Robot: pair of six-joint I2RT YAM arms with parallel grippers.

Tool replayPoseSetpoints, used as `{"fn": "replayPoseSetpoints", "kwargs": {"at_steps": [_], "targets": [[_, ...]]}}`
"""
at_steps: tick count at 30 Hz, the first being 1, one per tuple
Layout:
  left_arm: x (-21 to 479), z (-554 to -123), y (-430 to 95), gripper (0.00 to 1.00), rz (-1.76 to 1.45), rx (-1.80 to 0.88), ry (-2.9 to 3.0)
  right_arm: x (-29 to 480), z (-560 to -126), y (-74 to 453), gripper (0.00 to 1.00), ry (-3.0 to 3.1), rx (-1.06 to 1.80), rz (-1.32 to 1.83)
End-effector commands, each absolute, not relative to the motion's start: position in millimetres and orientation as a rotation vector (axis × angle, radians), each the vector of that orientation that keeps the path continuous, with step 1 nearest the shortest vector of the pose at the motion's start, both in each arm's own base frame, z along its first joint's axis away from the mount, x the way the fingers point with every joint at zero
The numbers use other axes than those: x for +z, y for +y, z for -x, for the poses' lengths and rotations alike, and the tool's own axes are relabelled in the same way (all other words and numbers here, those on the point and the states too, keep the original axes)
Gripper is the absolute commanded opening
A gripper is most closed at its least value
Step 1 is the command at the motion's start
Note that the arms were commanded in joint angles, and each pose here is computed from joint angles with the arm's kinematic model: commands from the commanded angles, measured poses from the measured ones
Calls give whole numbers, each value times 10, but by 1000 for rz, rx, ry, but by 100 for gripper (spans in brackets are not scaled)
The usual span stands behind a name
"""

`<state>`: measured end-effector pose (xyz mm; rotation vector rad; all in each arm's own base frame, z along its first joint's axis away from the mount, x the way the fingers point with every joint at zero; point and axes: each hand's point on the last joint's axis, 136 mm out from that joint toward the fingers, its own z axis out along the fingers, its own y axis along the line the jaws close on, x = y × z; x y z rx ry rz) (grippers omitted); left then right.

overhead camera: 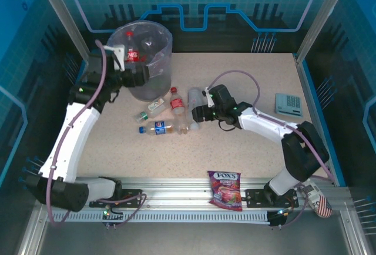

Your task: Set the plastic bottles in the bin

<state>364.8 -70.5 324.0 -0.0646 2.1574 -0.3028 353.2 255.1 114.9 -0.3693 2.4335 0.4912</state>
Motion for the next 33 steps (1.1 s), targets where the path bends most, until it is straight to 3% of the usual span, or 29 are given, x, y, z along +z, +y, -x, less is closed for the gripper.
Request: {"fn": "replayPoseSetpoints", "kwargs": {"at_steps": [1, 8, 12, 19, 24, 33], "targets": [[3147, -3463, -961, 99, 126, -458, 2129, 1180, -3745, 2726, 77, 2396, 498, 344], [2640, -3020, -1429, 99, 233, -840, 2131, 870, -3901, 2868, 78, 2457, 463, 345], [2432, -2885, -1375, 99, 326, -833, 2126, 673, -3927, 2868, 82, 2499, 420, 347], [2049, -2925, -1583, 99, 375, -887, 2146, 447, -3939, 2776, 73, 2551, 345, 334], [1997, -3078, -1792, 99, 423, -993, 2104, 345, -3904, 2670, 70, 2579, 321, 319], [1946, -3256, -1992, 99, 489, -1096, 2058, 441, -3695, 2280, 54, 2559, 285, 310]]}}
